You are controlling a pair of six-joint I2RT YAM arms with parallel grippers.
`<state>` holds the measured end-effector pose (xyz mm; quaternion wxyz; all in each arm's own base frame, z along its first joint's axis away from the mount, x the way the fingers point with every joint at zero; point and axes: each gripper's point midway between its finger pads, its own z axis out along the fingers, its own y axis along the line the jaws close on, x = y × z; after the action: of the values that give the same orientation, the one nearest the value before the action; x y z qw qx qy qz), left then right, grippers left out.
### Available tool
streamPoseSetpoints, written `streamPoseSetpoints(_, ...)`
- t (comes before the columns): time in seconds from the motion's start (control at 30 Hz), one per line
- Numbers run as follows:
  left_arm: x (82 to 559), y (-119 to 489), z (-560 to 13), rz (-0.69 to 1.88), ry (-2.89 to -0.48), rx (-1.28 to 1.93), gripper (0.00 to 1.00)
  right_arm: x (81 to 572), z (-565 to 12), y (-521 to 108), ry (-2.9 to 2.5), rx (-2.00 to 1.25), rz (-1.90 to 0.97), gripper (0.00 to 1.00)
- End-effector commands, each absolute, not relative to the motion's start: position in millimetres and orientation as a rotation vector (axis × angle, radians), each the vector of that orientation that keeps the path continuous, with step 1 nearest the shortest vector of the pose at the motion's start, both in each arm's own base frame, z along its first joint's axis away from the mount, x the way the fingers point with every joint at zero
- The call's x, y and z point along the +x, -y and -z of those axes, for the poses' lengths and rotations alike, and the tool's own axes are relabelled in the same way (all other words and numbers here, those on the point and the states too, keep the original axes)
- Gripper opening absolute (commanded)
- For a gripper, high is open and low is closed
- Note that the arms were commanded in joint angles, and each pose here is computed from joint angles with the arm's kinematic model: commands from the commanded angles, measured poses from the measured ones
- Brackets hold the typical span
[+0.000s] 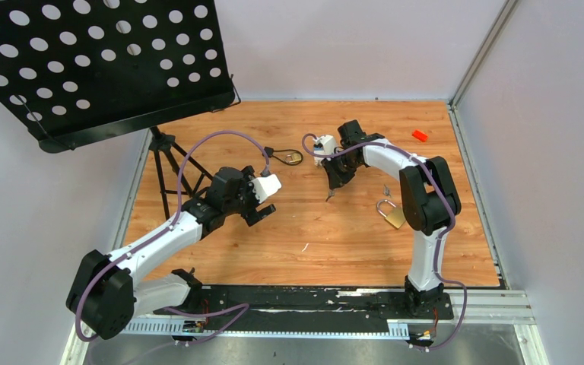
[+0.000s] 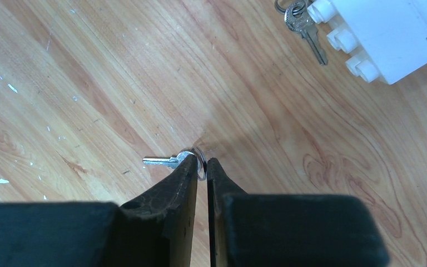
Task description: Unlock with the key
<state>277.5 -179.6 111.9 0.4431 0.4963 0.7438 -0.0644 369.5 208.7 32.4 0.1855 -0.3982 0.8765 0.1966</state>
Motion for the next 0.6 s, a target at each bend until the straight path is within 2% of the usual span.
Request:
streamPoseSetpoints(0.0, 277.7, 183.7, -118.1, 0.166, -1.802, 1.244, 1.0, 364.6, -48.1, -212.5, -2.44, -1.111, -0.598, 0.13)
streamPoseSetpoints(0.57, 277.2, 183.5, -118.8, 0.167, -1.801, 1.243, 1.0, 356.4, -52.7, -217.8, -2.451, -1.098, -0.666, 0.13)
